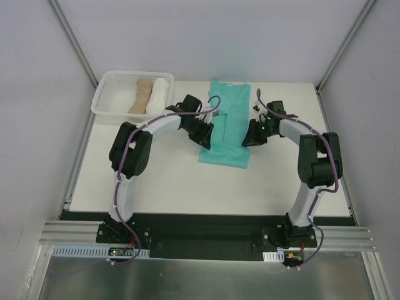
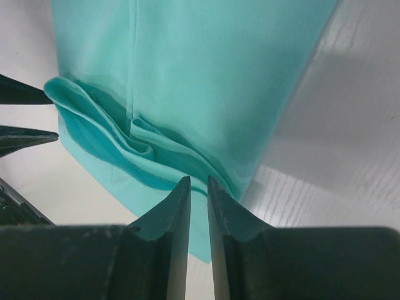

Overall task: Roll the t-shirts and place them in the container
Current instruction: Roll the T-shirt to the center of the board.

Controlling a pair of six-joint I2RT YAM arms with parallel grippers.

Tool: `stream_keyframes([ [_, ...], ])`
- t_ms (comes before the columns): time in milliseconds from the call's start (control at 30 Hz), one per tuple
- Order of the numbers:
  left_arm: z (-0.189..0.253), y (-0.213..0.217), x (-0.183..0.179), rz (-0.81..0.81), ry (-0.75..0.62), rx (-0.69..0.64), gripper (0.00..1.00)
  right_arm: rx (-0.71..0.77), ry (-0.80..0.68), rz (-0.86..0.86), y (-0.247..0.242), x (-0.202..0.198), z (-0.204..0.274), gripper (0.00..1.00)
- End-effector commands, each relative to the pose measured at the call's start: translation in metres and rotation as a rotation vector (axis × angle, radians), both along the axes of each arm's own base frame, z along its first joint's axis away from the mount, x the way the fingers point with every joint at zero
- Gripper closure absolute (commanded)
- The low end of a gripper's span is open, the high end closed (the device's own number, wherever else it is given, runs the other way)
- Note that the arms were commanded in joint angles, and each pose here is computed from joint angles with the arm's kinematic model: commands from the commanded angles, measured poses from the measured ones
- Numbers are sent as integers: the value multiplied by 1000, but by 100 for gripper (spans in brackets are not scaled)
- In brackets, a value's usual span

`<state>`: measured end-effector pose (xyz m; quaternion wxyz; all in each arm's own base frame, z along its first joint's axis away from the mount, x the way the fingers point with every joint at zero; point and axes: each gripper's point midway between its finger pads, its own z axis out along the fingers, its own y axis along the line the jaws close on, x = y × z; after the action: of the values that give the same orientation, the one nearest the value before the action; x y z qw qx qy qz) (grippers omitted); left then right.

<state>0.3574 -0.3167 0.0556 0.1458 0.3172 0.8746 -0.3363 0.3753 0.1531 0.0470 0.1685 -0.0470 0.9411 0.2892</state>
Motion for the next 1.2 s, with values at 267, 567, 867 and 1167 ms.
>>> stream_keyframes([
  [267,25,5,-89,-806,-793,-5,49,31,-8,-21,7,14,3,78],
  [567,1,-12,-77,-947,-916,51,48,43,-10,-27,7,18,5,78],
  [867,-28,-10,-62,-1008,-933,143,53,51,-14,-54,-3,17,11,78],
  [1167,-28,-4,-72,-923,-762,177,100,18,-168,-11,-30,11,59,62],
])
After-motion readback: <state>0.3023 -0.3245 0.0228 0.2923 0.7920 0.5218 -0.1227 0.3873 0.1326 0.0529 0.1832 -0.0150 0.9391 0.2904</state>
